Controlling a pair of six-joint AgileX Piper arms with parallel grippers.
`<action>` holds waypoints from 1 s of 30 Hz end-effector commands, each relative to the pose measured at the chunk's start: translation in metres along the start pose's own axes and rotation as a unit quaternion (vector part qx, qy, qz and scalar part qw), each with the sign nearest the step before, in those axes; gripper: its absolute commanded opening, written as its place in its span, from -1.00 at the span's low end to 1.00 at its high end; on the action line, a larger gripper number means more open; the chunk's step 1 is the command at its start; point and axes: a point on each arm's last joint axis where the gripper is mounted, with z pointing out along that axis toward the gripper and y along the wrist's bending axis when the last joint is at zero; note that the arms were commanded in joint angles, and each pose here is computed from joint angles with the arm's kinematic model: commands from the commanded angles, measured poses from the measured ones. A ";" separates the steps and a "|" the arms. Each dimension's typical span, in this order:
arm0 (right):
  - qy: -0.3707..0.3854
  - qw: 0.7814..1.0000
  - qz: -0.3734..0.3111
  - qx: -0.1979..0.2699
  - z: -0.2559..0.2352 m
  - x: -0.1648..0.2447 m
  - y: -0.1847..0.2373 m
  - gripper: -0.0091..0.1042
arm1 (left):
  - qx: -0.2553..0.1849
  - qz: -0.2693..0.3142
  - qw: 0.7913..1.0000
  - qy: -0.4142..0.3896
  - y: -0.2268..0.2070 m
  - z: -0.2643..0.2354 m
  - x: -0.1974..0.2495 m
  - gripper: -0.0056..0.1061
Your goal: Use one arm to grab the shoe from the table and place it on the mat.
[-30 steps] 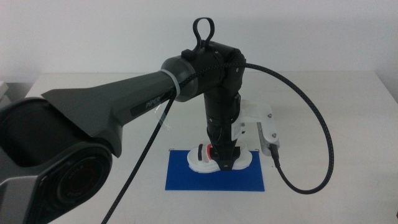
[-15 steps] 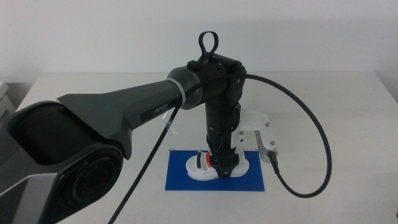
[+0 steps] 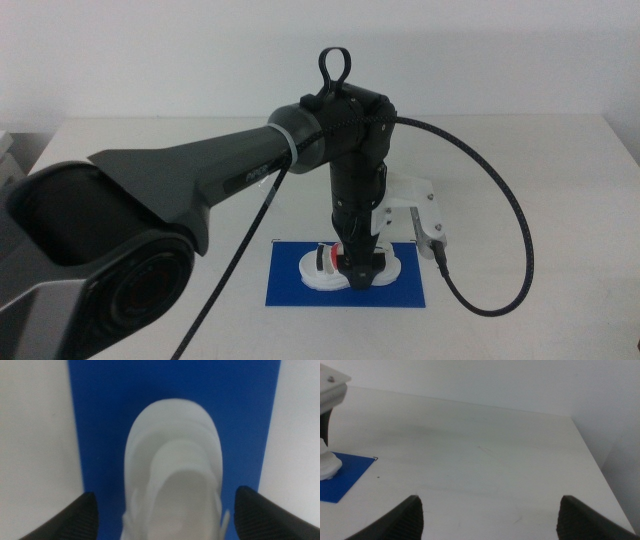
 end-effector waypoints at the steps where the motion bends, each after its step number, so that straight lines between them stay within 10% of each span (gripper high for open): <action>1: -0.032 0.999 -0.010 0.004 0.000 -0.005 0.000 0.53 | -0.019 0.006 1.000 -0.012 -0.009 -0.057 0.001 0.78; 23: -0.032 0.999 -0.010 0.004 0.000 -0.005 0.000 0.53 | -0.242 0.005 0.957 -0.159 -0.097 -0.286 0.052 0.78; 30: -0.032 0.999 -0.010 0.004 0.000 -0.005 0.000 0.53 | -0.353 -0.228 0.890 -0.175 -0.124 -0.339 0.102 0.78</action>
